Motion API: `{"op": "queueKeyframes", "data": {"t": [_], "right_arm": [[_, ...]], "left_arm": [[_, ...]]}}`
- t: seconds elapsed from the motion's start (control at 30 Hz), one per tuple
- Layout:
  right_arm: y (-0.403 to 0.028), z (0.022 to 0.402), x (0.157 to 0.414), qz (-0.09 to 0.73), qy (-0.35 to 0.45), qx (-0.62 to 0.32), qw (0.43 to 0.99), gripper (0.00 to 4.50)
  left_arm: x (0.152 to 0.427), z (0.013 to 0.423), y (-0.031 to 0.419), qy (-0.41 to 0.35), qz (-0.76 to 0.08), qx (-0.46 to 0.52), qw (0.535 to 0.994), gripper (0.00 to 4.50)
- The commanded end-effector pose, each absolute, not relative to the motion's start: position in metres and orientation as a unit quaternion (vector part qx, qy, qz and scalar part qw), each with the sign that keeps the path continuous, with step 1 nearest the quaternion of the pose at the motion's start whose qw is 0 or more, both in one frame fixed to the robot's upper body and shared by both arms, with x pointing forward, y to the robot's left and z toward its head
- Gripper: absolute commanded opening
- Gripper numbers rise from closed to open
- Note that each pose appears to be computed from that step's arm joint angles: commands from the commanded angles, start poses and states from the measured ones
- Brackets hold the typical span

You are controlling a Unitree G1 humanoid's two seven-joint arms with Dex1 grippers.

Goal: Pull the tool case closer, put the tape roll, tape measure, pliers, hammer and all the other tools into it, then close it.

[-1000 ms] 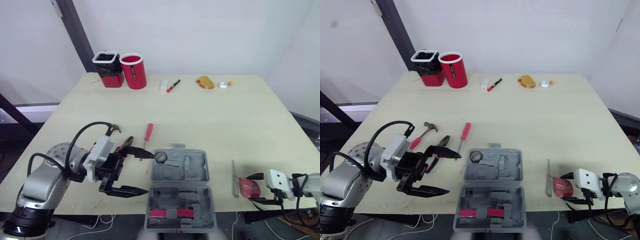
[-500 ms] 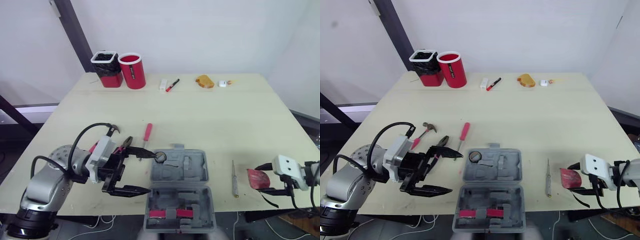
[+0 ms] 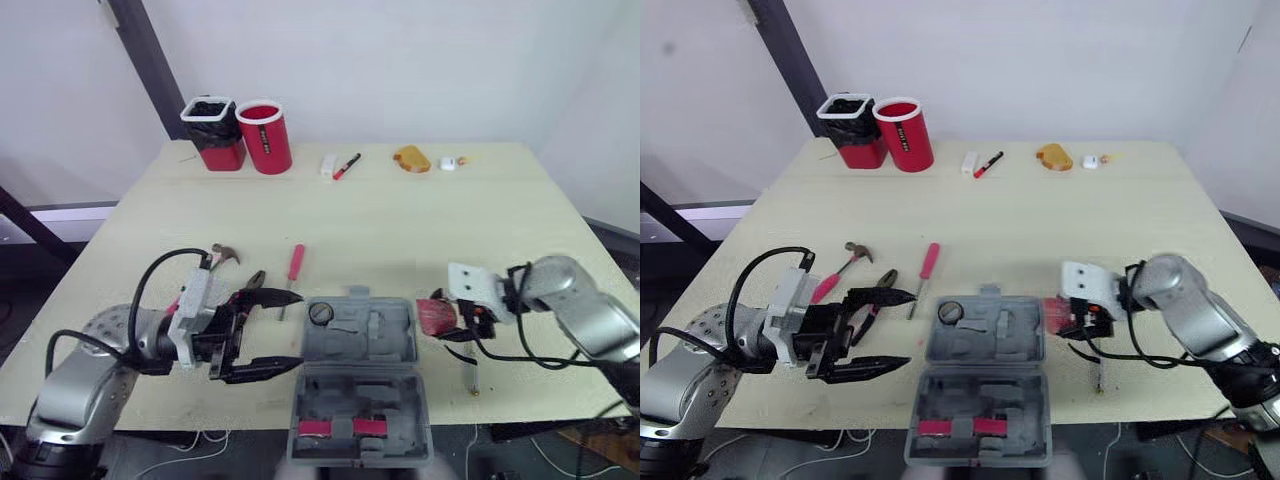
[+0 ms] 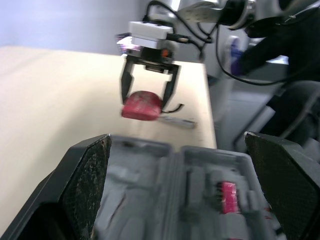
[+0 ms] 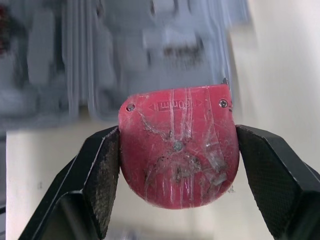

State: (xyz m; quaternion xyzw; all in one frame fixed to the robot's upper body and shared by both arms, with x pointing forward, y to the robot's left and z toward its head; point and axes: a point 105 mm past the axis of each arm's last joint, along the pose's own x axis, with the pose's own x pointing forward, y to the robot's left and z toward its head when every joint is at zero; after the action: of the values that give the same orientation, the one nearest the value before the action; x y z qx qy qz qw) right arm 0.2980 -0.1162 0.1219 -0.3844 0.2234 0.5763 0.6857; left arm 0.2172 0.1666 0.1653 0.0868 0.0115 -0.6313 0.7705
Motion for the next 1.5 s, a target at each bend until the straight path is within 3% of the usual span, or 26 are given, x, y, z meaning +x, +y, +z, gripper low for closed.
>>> {"op": "queueKeyframes", "data": {"t": [0.03, 0.23, 0.37, 0.47, 1.3, 1.37, 1.4, 1.5], "right_arm": [[-0.096, 0.133, 0.307, 0.572, 0.227, -0.407, 0.675, 3.05], [-0.077, 0.123, 0.31, 0.576, 0.273, -0.429, 0.64, 3.05], [-0.084, 0.113, 0.33, 0.511, 0.299, -0.483, 0.645, 3.05], [-0.083, 0.11, 0.33, 0.505, 0.312, -0.488, 0.64, 3.05], [-0.055, 0.097, 0.326, 0.509, 0.293, -0.49, 0.645, 3.05], [-0.054, 0.097, 0.326, 0.51, 0.291, -0.49, 0.644, 4.05], [-0.054, 0.098, 0.325, 0.511, 0.291, -0.49, 0.644, 4.33], [-0.052, 0.102, 0.326, 0.507, 0.28, -0.492, 0.65, 4.43]], "left_arm": [[0.213, 0.173, 0.169, -0.007, -0.607, 0.094, 0.789, 4.5], [0.208, 0.168, 0.176, -0.006, -0.564, 0.082, 0.822, 4.5], [0.208, 0.167, 0.176, -0.009, -0.549, 0.081, 0.832, 4.5], [0.207, 0.168, 0.175, -0.01, -0.545, 0.08, 0.834, 4.5], [0.21, 0.162, 0.179, -0.011, -0.548, 0.081, 0.833, 4.5], [0.21, 0.162, 0.179, -0.012, -0.548, 0.081, 0.832, 4.5], [0.209, 0.162, 0.179, -0.012, -0.548, 0.08, 0.832, 4.5], [0.209, 0.161, 0.18, -0.011, -0.549, 0.079, 0.832, 4.5]]}}
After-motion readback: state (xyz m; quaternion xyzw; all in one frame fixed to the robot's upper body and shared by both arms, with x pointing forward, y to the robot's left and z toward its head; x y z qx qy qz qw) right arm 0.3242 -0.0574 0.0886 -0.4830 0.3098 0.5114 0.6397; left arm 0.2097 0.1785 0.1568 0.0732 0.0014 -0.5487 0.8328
